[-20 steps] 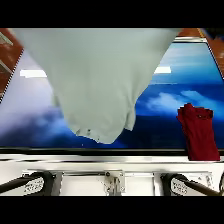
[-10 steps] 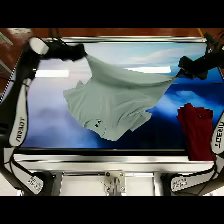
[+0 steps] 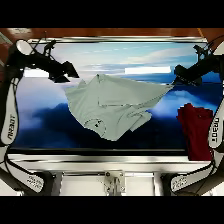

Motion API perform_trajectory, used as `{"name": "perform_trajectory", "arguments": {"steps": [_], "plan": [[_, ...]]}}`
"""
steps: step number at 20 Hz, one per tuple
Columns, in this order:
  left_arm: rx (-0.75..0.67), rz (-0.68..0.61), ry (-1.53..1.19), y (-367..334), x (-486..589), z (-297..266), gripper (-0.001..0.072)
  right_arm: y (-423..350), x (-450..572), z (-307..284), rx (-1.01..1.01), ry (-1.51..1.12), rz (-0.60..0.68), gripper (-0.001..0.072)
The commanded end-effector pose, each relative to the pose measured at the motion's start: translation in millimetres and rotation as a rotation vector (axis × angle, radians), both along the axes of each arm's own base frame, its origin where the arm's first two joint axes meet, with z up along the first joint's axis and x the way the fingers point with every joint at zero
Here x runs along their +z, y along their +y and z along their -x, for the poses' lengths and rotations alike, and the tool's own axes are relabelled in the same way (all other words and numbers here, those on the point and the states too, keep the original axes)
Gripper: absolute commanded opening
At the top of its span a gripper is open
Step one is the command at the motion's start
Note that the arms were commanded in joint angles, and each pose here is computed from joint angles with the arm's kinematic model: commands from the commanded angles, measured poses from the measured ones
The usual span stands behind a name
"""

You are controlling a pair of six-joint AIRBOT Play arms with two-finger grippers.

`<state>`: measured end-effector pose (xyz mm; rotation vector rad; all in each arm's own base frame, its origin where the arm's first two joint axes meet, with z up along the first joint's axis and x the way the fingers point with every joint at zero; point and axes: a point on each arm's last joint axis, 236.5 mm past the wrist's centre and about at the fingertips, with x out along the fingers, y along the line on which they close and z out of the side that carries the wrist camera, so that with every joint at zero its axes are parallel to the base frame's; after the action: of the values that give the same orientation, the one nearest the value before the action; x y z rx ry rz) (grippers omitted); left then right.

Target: Fold the shirts.

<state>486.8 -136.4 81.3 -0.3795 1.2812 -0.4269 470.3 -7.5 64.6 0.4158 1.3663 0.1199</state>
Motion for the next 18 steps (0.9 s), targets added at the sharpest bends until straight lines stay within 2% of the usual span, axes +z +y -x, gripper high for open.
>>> {"name": "perform_trajectory", "arguments": {"steps": [1, 3, 6, 8, 10, 18], "plan": [[-0.027, -0.007, 0.089, 7.1, 5.5, 70.6, 0.0704, 5.3, 1.6, -0.6, 0.013, -0.006, -0.023, 0.0061], [0.006, 0.049, 0.138, -25.1, -26.2, 118.7, 0.0703, 6.1, 2.5, -3.1, 0.017, -0.019, -0.025, 0.0061], [0.111, 0.247, 0.294, -87.3, -90.3, 207.0, 0.0705, 5.6, 3.3, -6.9, 0.029, -0.041, -0.02, 0.0061], [0.179, 0.346, 0.375, -113.1, -120.6, 246.1, 0.0705, 5.2, 3.4, -8.4, 0.036, -0.05, -0.016, 0.0061], [0.223, 0.375, 0.396, -127.8, -139.9, 260.5, 0.0705, 4.8, 3.9, -10.3, 0.037, -0.059, -0.014, 0.0061], [0.309, 0.357, 0.385, -179.4, -180.8, 268.9, 0.0705, 2.1, 6.7, -23.2, 0.018, -0.112, -0.006, 0.0061]]}}
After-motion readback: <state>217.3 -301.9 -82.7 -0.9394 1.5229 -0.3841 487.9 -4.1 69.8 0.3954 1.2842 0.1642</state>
